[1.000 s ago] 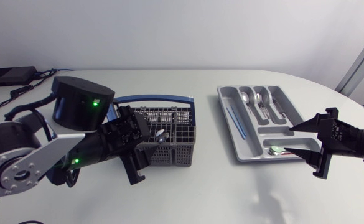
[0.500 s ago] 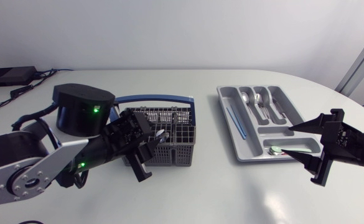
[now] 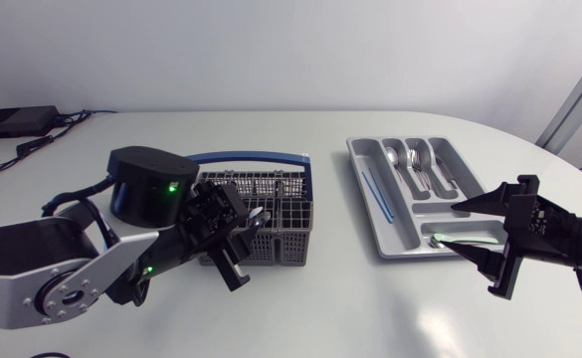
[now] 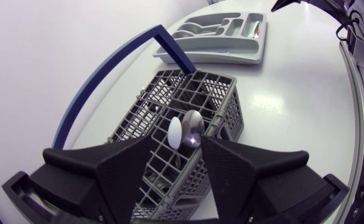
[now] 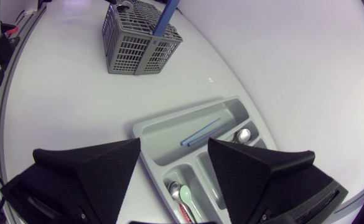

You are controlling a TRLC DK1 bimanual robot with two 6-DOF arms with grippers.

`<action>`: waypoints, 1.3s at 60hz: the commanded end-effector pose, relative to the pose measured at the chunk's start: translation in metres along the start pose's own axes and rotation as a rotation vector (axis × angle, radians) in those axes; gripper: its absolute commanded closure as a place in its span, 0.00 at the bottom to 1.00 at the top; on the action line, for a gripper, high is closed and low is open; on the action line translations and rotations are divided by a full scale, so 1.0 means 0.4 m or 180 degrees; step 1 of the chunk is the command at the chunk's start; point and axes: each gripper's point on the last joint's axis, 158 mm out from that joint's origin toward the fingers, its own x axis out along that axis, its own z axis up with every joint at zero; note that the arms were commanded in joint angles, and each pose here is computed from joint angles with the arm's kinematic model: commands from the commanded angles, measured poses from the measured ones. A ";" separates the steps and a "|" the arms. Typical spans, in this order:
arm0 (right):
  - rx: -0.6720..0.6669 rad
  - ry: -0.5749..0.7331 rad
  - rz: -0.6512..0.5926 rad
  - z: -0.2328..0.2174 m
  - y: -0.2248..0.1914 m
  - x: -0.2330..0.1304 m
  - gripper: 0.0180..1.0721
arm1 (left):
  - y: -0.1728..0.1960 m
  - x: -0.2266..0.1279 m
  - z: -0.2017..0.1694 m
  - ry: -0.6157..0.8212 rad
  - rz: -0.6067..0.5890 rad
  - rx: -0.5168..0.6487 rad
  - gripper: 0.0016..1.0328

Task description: Unload the cutlery basket into the drawer organizer.

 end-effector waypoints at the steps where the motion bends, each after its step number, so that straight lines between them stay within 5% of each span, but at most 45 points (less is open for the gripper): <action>1: 0.0070 -0.0022 0.0049 -0.003 0.028 0.007 0.25 | -0.021 0.015 -0.028 0.0079 -0.0012 -0.0047 0.43; 24: 0.0093 -0.0036 0.0029 0.001 0.032 0.003 0.25 | -0.025 0.032 -0.032 0.0031 0.0104 -0.0059 0.44; 33: 0.0092 -0.0043 0.0025 0.004 0.035 0.002 0.25 | -0.023 0.033 -0.029 0.0000 0.0140 -0.0073 0.61; 78: 0.0079 -0.0073 0.0017 0.024 0.052 -0.004 0.25 | -0.019 0.024 -0.036 -0.0059 0.0204 -0.0112 0.60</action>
